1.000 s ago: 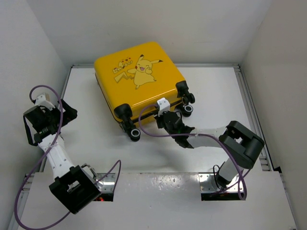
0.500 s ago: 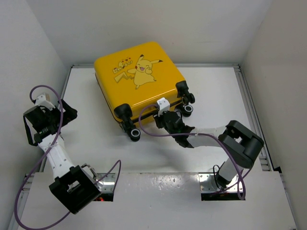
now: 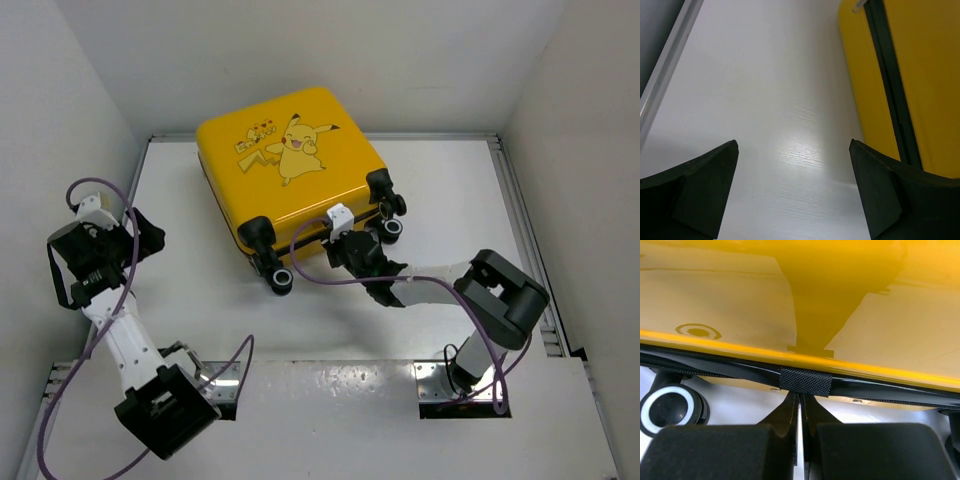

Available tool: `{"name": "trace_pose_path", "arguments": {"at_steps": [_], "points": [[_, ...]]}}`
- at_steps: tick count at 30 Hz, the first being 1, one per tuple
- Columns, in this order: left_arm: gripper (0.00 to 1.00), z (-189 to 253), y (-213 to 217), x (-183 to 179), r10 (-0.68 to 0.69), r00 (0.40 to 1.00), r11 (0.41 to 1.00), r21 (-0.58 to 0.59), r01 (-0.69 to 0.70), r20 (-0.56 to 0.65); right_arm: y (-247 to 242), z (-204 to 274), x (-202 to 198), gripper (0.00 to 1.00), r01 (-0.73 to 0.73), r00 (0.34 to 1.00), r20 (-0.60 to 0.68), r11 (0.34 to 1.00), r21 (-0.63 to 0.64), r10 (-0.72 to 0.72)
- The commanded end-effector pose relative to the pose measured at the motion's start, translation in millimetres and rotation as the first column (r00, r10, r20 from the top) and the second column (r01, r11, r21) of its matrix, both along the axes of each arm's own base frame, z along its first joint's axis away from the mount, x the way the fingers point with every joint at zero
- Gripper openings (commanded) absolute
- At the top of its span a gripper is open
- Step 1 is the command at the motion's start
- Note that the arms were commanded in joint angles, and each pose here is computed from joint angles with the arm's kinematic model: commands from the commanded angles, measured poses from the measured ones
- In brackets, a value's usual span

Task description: Pack the luggage

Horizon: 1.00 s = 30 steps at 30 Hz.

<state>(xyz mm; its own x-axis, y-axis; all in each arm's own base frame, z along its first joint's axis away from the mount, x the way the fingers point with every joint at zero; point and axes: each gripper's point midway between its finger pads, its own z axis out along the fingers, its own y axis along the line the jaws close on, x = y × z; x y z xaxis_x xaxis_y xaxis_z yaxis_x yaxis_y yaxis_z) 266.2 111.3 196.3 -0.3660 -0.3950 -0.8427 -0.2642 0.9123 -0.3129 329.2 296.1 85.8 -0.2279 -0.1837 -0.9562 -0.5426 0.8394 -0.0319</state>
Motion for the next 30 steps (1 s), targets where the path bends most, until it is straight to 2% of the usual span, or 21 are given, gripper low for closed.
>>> {"name": "trace_pose_path", "arguments": {"at_steps": [1, 4, 7, 8, 12, 17, 21, 22, 25, 30], "points": [[0.98, 48, -21, 3, -0.147, 0.987, 0.982, 0.130, 0.137, 0.066, -1, 55, 9, 0.00, 0.014, 0.990, 0.135, 0.995, 0.100, -0.028], [0.90, 47, -40, 0, -0.235, 0.972, 0.967, 0.106, 0.234, 0.001, -5, 51, 9, 0.00, 0.040, 0.992, 0.114, 0.996, 0.083, -0.049], [0.87, 48, -60, -3, -0.317, 0.946, 0.945, 0.065, 0.321, -0.061, -9, 46, 12, 0.00, 0.078, 0.992, 0.094, 0.994, 0.078, -0.085], [0.86, 40, -67, -8, -0.338, 0.935, 0.940, 0.018, 0.342, -0.106, -9, 45, 14, 0.00, 0.085, 0.992, 0.092, 0.994, 0.069, -0.091], [0.86, 49, -105, -17, -0.446, 0.887, 0.895, -0.070, 0.440, -0.125, -5, 45, 21, 0.00, 0.109, 0.991, 0.071, 0.991, 0.076, -0.115], [0.86, 61, -168, -36, -0.597, 0.798, 0.798, -0.172, 0.578, -0.088, 0, 41, 22, 0.00, 0.102, 0.993, 0.058, 0.993, 0.065, -0.106], [0.94, 62, -206, -54, -0.667, 0.741, 0.728, -0.281, 0.625, -0.077, 5, 42, 24, 0.00, 0.102, 0.993, 0.053, 0.993, 0.067, -0.106], [0.94, 55, -217, -61, -0.681, 0.726, 0.707, -0.344, 0.617, -0.096, 6, 39, 25, 0.00, 0.102, 0.993, 0.050, 0.993, 0.062, -0.105], [0.95, 58, -229, -58, -0.659, 0.748, 0.713, -0.377, 0.591, -0.074, 12, 38, 26, 0.00, 0.094, 0.994, 0.051, 0.994, 0.060, -0.097], [0.96, 45, -234, -40, -0.573, 0.811, 0.779, -0.389, 0.492, -0.122, 32, 42, 25, 0.00, 0.061, 0.996, 0.062, 0.995, 0.076, -0.066]]}}
